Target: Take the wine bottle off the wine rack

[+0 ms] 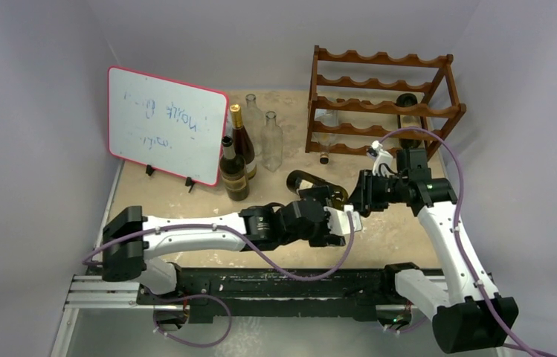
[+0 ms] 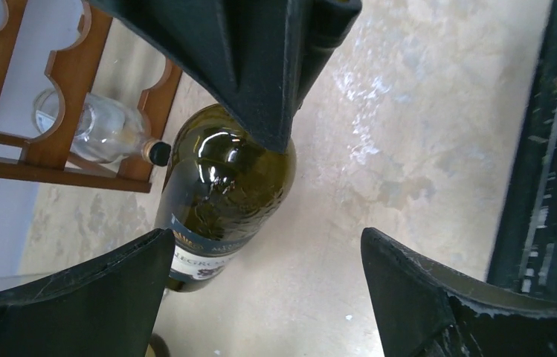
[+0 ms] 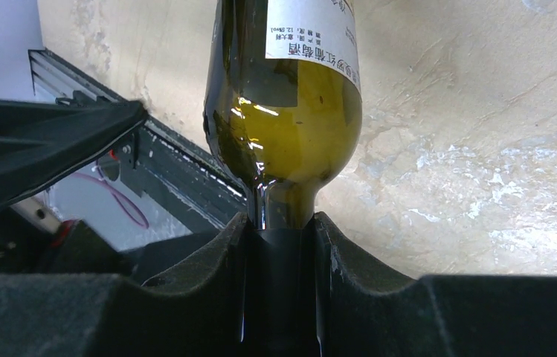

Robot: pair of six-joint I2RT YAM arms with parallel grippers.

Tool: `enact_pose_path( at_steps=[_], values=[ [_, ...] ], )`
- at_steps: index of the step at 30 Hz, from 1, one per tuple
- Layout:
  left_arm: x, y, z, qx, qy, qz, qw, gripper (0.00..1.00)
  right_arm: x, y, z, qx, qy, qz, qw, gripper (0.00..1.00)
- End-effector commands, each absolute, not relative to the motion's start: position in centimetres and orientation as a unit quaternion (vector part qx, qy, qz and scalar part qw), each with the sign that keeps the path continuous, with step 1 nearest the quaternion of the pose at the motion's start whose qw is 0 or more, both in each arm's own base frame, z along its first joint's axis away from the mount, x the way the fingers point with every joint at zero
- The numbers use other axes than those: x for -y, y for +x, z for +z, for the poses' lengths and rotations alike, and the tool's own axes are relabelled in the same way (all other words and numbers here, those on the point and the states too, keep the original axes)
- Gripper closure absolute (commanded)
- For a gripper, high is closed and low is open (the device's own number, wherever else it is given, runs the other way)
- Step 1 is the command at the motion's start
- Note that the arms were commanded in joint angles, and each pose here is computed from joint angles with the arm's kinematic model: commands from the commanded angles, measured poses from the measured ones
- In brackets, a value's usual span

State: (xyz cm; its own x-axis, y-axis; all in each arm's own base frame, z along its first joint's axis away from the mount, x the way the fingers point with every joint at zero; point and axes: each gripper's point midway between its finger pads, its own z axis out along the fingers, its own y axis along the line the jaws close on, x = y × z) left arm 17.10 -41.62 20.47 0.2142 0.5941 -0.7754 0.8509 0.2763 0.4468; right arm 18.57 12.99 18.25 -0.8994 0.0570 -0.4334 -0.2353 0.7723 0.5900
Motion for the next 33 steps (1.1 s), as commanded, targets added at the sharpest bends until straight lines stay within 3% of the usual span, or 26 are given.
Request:
enact_pose_path(
  at_steps=[1,10,16,25,28,29,31,33],
  values=[
    [42.8,20.2,22.2,-0.582,0.585,-0.052,0.563,0.04,-14.9,19.7,22.0,-0.876,-0.110,0.382,0.274,1.00],
    [44.5,22.0,20.4,-0.586,0.571,-0.014,0.574,0.07,-15.8,19.0,21.9,-0.871,-0.130,0.390,0.268,1.00],
    [45.2,22.5,20.4,-0.579,0.575,-0.001,0.578,0.26,-16.3,18.5,22.0,-0.868,-0.144,0.393,0.267,1.00],
    [43.7,23.7,19.7,-0.590,0.574,0.029,0.567,0.10,-16.5,18.3,22.3,-0.867,-0.150,0.392,0.269,1.00],
    [43.2,24.2,19.4,-0.594,0.573,0.034,0.564,0.11,-16.5,18.5,22.4,-0.867,-0.150,0.390,0.271,1.00],
    [43.1,24.2,19.4,-0.594,0.573,0.035,0.563,0.16,-16.4,18.5,22.5,-0.868,-0.150,0.388,0.271,1.00],
    [43.0,24.4,19.4,-0.597,0.573,0.039,0.561,0.37,-16.4,18.5,22.6,-0.868,-0.150,0.387,0.272,1.00],
    [42.9,24.3,19.4,-0.598,0.574,0.039,0.559,0.47,-16.4,18.6,22.9,-0.868,-0.151,0.385,0.276,1.00]
  ],
)
